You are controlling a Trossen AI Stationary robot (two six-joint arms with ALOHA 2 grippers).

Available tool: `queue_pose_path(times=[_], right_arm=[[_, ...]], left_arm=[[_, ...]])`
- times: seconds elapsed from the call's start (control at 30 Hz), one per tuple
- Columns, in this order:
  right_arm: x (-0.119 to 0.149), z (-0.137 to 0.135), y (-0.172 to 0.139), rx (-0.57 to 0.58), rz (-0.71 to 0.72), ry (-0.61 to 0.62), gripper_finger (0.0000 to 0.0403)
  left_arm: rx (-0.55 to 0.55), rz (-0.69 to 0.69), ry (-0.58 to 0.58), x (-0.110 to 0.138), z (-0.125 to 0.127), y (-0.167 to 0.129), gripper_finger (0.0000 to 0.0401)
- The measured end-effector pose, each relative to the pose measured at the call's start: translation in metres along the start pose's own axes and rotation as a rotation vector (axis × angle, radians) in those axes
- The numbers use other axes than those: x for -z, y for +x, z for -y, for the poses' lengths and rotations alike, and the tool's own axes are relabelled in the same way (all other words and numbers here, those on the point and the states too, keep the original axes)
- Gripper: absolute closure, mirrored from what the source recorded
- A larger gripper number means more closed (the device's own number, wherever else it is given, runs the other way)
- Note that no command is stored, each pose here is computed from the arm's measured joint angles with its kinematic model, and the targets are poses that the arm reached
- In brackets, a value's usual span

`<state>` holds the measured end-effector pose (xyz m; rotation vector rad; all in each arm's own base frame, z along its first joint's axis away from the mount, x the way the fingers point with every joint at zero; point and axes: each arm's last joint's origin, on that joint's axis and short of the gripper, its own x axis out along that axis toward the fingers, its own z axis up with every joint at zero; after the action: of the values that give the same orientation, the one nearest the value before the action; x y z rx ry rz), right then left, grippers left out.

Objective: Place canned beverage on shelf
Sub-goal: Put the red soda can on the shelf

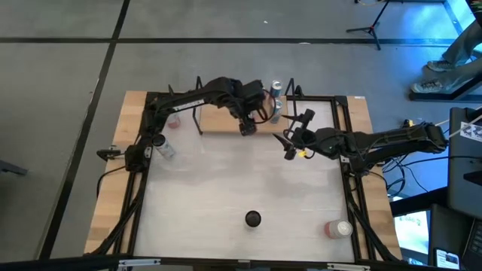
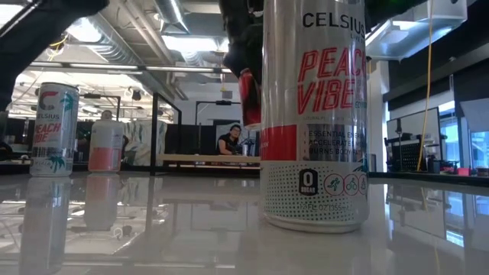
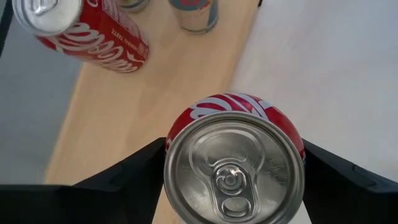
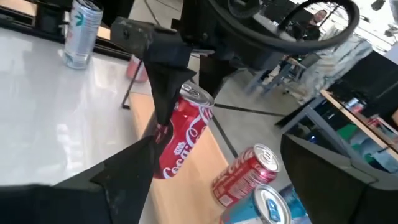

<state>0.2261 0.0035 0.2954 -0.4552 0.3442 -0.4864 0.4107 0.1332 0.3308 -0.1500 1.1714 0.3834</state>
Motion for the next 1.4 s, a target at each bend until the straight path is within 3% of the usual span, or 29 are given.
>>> queue_pose_path(times=[0.2, 0.57, 1.03, 1.2, 1.4], right_arm=[[0.003, -0.001, 0.000, 0.004, -0.034, -0.021, 0.0065], [0.008, -0.002, 0.000, -0.011, -0.075, -0.033, 0.0065], [0.015, -0.005, -0.001, -0.037, -0.140, -0.056, 0.0065], [0.015, -0.005, -0.001, -0.037, -0.140, -0.056, 0.0065], [0.016, -0.005, -0.001, -0.039, -0.144, -0.059, 0.0065]], left_arm=[[-0.019, 0.038, 0.144, -0.010, -0.011, 0.005, 0.0114], [-0.030, 0.046, 0.207, -0.016, -0.021, 0.024, 0.0114], [-0.042, 0.025, 0.612, -0.017, -0.020, 0.032, 0.0114], [-0.048, 0.037, 0.610, -0.018, -0.020, 0.032, 0.0114], [-0.004, -0.059, 0.482, -0.007, -0.009, 0.026, 0.0113]])
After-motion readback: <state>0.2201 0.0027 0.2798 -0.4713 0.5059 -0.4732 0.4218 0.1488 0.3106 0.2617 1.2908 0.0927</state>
